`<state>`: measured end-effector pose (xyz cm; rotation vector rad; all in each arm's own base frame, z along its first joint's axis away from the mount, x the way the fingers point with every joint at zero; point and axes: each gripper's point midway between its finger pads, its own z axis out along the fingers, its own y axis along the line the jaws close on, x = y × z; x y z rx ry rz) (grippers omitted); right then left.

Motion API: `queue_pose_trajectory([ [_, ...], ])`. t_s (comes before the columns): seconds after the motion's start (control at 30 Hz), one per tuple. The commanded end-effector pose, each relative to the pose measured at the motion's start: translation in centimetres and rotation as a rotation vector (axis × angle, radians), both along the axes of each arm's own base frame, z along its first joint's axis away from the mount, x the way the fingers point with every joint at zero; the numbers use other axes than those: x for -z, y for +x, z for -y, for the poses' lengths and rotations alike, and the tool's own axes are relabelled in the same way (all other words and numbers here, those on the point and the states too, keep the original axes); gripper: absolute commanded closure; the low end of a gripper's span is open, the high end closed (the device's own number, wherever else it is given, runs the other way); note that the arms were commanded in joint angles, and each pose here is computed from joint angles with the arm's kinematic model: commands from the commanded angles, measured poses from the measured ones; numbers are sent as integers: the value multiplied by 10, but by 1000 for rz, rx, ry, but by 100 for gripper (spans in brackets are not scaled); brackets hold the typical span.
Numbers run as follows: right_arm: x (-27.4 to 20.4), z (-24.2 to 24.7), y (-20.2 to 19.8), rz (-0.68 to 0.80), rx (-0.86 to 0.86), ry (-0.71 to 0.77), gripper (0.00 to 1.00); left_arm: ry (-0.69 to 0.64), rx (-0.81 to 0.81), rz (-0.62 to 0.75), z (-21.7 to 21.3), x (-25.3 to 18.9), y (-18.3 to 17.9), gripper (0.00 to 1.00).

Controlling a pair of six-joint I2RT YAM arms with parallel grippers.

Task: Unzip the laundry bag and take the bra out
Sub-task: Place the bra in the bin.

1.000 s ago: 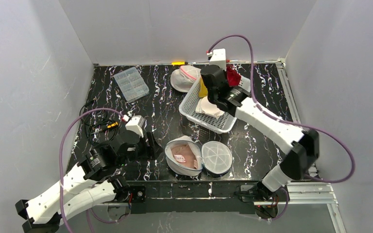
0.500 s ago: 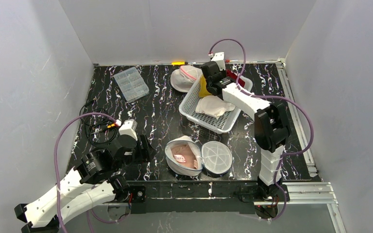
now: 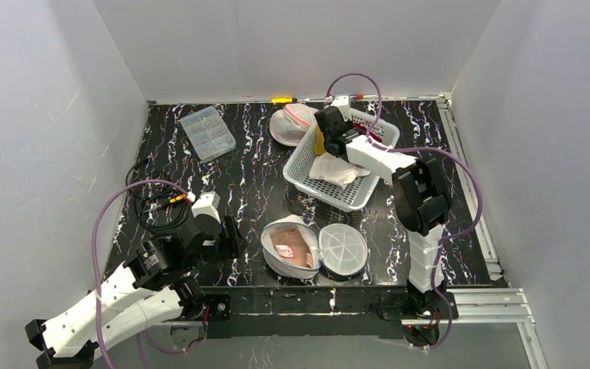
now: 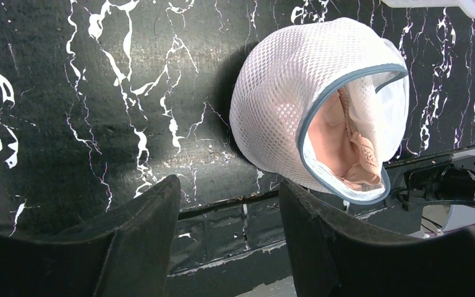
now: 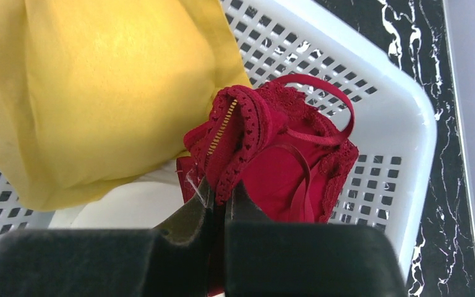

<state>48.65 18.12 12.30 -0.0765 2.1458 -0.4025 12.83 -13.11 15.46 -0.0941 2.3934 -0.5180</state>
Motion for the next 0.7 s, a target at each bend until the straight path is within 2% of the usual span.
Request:
queue_pose_trajectory([
  [0.0, 4, -1, 3, 6, 9, 33, 91, 20, -30, 6, -9, 6, 0, 43],
  [0.1, -6, -3, 1, 17, 6, 64, 75, 21, -30, 1, -9, 6, -1, 43],
  [0.23, -32, -9, -2, 55, -13, 121, 47, 22, -33, -2, -8, 6, 0, 43],
  [0.47, -81, -22, -21, 77, -75, 231, 10, 8, -24, 0, -4, 3, 1, 43],
  [0.6, -106, -26, -35, 94, -119, 304, 7, -6, -16, 3, 0, 1, 2, 42],
  [0.67, -110, -28, -38, 91, -163, 410, 16, -15, -10, 3, 3, 1, 2, 42],
])
